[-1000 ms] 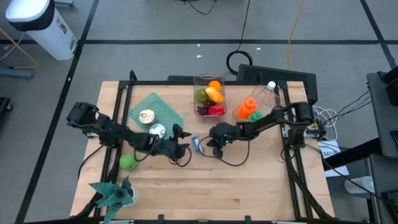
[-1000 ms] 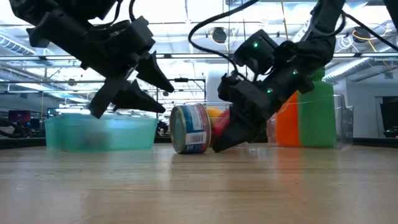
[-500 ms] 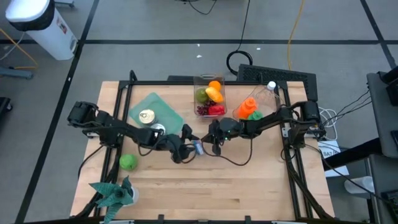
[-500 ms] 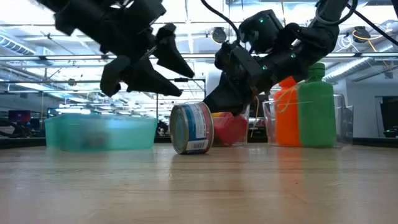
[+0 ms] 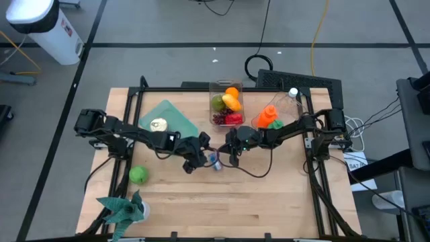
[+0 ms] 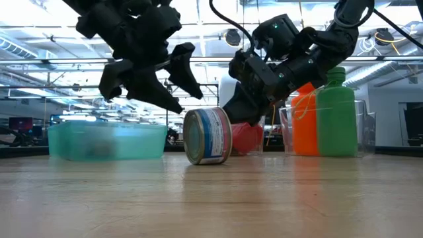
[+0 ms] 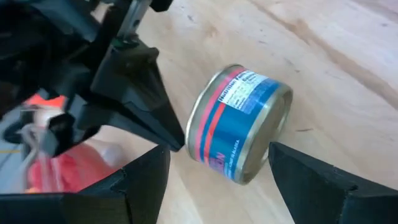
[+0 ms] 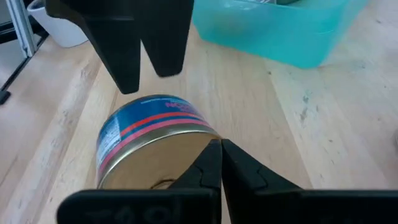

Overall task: Pick & Place Food Item
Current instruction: Put the blue pink tuna can into the green bin

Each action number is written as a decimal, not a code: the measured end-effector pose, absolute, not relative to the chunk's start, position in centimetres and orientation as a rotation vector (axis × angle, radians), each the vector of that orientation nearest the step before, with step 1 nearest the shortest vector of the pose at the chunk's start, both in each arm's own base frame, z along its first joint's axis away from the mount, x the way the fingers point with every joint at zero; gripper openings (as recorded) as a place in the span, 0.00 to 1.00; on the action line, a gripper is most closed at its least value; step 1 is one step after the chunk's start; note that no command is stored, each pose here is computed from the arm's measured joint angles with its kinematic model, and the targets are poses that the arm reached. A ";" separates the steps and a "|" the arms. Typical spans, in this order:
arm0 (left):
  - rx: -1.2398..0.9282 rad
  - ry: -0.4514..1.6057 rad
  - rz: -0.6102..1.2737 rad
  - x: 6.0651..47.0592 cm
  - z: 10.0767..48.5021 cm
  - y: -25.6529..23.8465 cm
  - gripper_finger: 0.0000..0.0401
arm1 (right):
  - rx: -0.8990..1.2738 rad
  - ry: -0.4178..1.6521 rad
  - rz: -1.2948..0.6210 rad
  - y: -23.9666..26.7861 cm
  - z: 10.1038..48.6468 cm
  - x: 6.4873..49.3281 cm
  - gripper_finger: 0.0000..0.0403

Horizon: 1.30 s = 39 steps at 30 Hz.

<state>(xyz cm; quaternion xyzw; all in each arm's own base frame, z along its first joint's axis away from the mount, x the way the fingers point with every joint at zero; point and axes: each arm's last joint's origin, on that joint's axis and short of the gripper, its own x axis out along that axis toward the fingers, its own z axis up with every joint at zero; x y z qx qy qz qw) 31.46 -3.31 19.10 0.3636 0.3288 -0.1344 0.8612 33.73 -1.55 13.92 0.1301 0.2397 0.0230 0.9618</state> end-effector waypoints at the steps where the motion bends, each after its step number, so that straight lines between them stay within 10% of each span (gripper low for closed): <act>1: 0.754 0.689 -0.291 31.5 19.0 -3.2 0.70 | 0.263 0.487 0.044 -1.5 13.9 33.7 0.00; 39: 0.563 0.664 -0.217 33.7 16.7 -1.3 0.70 | 0.226 0.468 0.068 -0.2 13.9 34.0 0.00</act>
